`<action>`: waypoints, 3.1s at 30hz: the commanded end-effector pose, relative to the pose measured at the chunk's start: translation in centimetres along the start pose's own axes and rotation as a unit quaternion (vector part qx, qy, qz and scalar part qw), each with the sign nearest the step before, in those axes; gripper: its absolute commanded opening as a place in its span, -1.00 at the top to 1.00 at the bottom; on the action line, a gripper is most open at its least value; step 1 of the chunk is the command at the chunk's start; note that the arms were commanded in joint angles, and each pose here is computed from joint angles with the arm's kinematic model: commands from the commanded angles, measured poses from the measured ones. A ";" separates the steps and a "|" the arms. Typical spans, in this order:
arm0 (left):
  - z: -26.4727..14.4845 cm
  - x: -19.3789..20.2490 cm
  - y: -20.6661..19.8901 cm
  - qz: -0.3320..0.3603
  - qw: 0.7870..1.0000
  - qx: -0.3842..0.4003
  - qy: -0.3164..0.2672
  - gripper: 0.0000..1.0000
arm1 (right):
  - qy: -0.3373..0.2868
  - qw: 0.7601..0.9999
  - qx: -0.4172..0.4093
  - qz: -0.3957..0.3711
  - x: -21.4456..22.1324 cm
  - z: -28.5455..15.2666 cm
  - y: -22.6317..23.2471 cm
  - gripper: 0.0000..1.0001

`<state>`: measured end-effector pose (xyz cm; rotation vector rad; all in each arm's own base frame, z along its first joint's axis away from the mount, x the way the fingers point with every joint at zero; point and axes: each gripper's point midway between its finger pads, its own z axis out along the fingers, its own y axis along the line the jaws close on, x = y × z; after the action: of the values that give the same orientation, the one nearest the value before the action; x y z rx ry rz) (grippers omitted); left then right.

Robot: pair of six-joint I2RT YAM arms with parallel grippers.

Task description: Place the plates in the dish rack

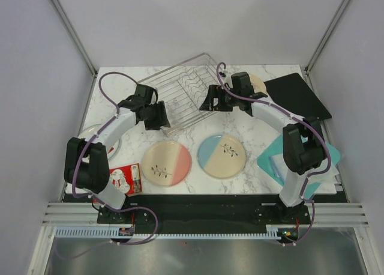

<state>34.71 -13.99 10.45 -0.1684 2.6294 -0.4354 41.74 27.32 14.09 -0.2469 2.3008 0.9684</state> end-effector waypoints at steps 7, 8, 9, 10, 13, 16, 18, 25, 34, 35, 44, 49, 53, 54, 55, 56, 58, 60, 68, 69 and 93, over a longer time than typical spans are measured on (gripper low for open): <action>-3.4 -2.7 -2.5 0.015 0.998 0.040 -0.056 -0.57 | -0.016 0.984 0.169 0.054 0.5 -3.6 -5.1 -0.74; -3.9 -3.4 -2.0 0.025 0.997 0.027 -0.067 -0.60 | -0.013 0.983 0.170 0.066 0.9 -3.7 -5.1 -0.73; -4.2 -3.8 -1.7 0.058 0.995 0.020 -0.075 -0.67 | -0.011 0.982 0.169 0.080 1.2 -3.7 -5.2 -0.72; -4.3 -4.2 -1.3 0.077 0.994 0.009 -0.079 -0.71 | -0.010 0.980 0.169 0.106 1.6 -3.5 -5.3 -0.67; -5.2 -7.3 0.5 0.151 0.980 -0.050 -0.117 -0.82 | -0.024 0.977 0.152 0.150 1.3 -2.7 -4.9 -0.59; -6.6 -12.9 1.7 0.206 0.954 -0.085 -0.198 -0.87 | -0.041 0.977 0.125 0.166 -0.1 -1.6 -4.1 -0.57; -6.7 -17.1 1.9 0.265 0.930 -0.074 -0.242 -0.86 | -0.048 0.978 0.106 0.174 -1.0 -1.2 -3.3 -0.57; 0.5 -25.4 3.1 0.400 0.896 -0.059 -0.181 -0.57 | -0.030 0.981 0.079 0.177 -1.3 0.0 -2.8 -0.57; 4.9 -29.4 3.7 0.444 0.875 -0.046 -0.189 -0.47 | -0.033 0.983 0.081 0.160 -1.5 -0.2 -3.3 -0.60; 5.2 -29.1 4.0 0.443 0.876 -0.041 -0.185 -0.46 | -0.033 0.983 0.082 0.161 -1.4 -0.3 -3.4 -0.60; 7.7 -26.4 4.6 0.428 0.892 0.003 -0.145 0.14 | -0.026 0.983 0.087 0.161 -0.7 0.0 -4.1 -0.61; 8.6 -25.1 5.1 0.414 0.902 0.008 -0.124 0.32 | -0.014 0.983 0.079 0.162 0.0 0.4 -4.1 -0.61; 7.9 -25.2 6.0 0.389 0.913 -0.008 -0.122 0.55 | -0.019 0.985 0.064 0.159 -0.5 0.9 -3.7 -0.61; 6.8 -25.5 6.1 0.385 0.914 -0.013 -0.129 0.56 | -0.020 0.986 0.060 0.156 -0.8 1.0 -3.5 -0.61; 6.4 -25.2 7.0 0.376 0.918 -0.017 -0.126 0.56 | -0.025 0.986 0.056 0.155 -1.2 1.0 -3.4 -0.61; 6.0 -25.1 7.4 0.367 0.922 -0.019 -0.125 0.56 | -0.026 0.987 0.050 0.153 -1.4 1.1 -3.1 -0.61; 4.8 -24.4 8.1 0.355 0.927 -0.019 -0.122 0.56 | -0.032 0.987 0.042 0.149 -2.0 1.3 -2.9 -0.61; 3.7 -24.1 9.2 0.338 0.933 -0.021 -0.122 0.59 | -0.034 0.987 0.038 0.152 -2.3 1.6 -2.8 -0.61; 2.0 -19.6 8.6 0.301 0.949 0.011 -0.094 0.77 | -0.041 0.988 0.039 0.143 -2.9 1.8 -2.2 -0.45; 1.9 -19.4 8.5 0.295 0.951 0.012 -0.093 0.79 | -0.043 0.989 0.039 0.139 -3.1 1.7 -2.1 -0.36; -1.7 -13.0 0.5 0.268 0.953 0.128 -0.057 0.85 | -0.093 0.987 0.122 0.053 -8.3 3.0 -6.2 0.43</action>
<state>47.71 -3.46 12.64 0.4902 2.4660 -0.2927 50.19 24.65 12.07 0.1179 2.3356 0.7451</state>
